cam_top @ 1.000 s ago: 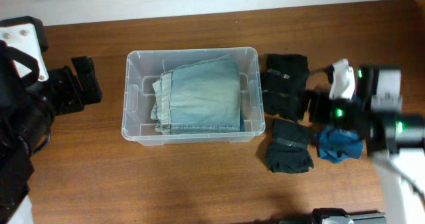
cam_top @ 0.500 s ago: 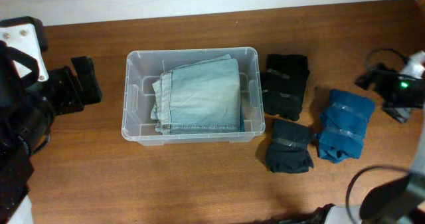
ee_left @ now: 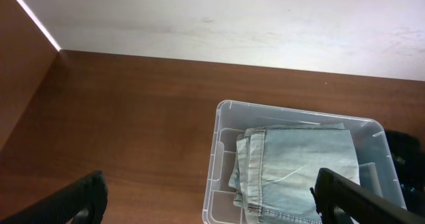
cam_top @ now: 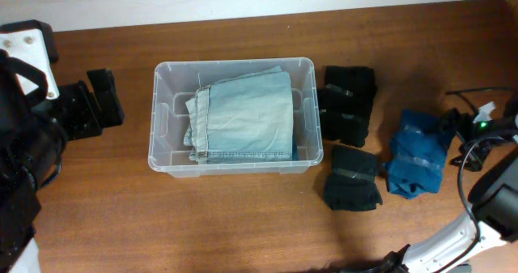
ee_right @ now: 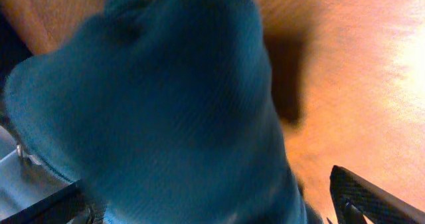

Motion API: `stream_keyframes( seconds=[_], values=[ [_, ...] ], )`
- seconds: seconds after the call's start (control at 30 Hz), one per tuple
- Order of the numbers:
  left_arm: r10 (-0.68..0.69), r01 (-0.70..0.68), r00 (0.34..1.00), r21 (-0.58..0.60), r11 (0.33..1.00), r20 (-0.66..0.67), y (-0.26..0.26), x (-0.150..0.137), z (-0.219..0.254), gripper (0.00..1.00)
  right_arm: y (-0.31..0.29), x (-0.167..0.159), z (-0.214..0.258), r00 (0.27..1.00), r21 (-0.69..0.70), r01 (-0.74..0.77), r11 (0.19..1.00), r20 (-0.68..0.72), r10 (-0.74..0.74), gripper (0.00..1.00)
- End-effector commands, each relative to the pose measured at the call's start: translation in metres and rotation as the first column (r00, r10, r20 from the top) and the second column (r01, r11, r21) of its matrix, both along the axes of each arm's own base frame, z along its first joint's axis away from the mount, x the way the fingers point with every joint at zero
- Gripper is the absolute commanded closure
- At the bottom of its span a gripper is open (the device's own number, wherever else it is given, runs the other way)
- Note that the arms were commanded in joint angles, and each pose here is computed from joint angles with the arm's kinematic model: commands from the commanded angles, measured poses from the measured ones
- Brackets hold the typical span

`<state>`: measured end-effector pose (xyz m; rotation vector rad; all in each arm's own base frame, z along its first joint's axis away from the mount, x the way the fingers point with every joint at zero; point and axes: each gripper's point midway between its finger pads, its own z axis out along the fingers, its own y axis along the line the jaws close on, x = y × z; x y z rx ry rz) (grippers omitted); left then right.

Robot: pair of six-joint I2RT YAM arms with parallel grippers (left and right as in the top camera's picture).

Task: Pack container
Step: 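Reach the right gripper to the teal-blue bundle and grasp it, then carry the teal bundle with the right gripper into the box's left side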

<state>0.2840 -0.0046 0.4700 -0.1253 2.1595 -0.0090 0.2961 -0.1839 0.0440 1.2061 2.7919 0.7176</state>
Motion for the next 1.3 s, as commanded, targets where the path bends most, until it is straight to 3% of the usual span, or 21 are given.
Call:
stream_keyframes(
  seconds=[0.0,0.07,0.17,0.23,0.33,0.43,0.6,0.77,0.87,0.9,1.07,1.27],
  values=[
    [0.021,-0.021,1.000,-0.004,1.000,-0.001,0.003,0.000,0.000,0.01,0.018,0.007,-0.019,0.997,0.107,-0.068,0.992,0.050,0.063,0.07],
    [0.020,-0.020,1.000,-0.004,1.000,-0.002,0.003,0.000,0.000,0.01,0.022,0.007,-0.028,0.998,0.142,-0.063,0.988,0.040,0.057,0.21],
    [0.020,-0.020,1.000,-0.004,1.000,-0.002,0.003,0.000,0.000,0.01,0.027,0.008,-0.030,0.998,0.183,-0.054,0.982,0.043,0.046,0.50],
    [0.021,-0.021,1.000,-0.004,1.000,-0.002,0.003,0.000,0.000,0.01,0.029,0.010,-0.024,0.997,0.194,-0.051,0.980,0.059,0.040,0.64],
    [0.021,-0.021,1.000,-0.004,1.000,-0.001,0.003,0.000,0.000,0.01,0.034,0.013,-0.005,0.995,0.212,-0.047,0.976,0.098,0.026,0.75],
    [0.021,-0.021,1.000,-0.004,1.000,-0.001,0.003,0.000,0.000,0.01,0.043,0.022,0.032,0.982,0.224,-0.057,0.973,0.191,0.014,0.78],
    [0.021,-0.021,1.000,-0.003,1.000,-0.016,0.003,-0.002,-0.003,0.01,0.091,0.033,0.136,0.874,0.184,-0.202,0.962,0.477,0.092,0.85],
    [0.021,-0.021,0.998,0.002,1.000,-0.067,0.004,-0.009,-0.014,0.01,0.179,0.030,0.237,0.653,0.067,-0.404,0.912,0.720,0.236,0.85],
    [0.021,-0.021,0.994,0.006,1.000,-0.105,0.004,-0.015,-0.021,0.01,0.232,0.029,0.271,0.559,0.025,-0.494,0.869,0.775,0.295,0.85],
    [0.021,-0.021,0.992,0.008,1.000,-0.124,0.005,-0.018,-0.024,0.01,0.262,0.030,0.286,0.495,0.000,-0.550,0.835,0.806,0.326,0.85],
    [0.021,-0.020,0.987,0.011,1.000,-0.158,0.005,-0.024,-0.031,0.00,0.353,0.044,0.302,0.408,-0.051,-0.630,0.775,0.827,0.386,0.85],
    [0.022,-0.020,0.987,0.011,1.000,-0.158,0.005,-0.024,-0.031,0.01,0.455,0.062,0.294,0.375,-0.047,-0.658,0.751,0.846,0.380,0.85]
  ],
)
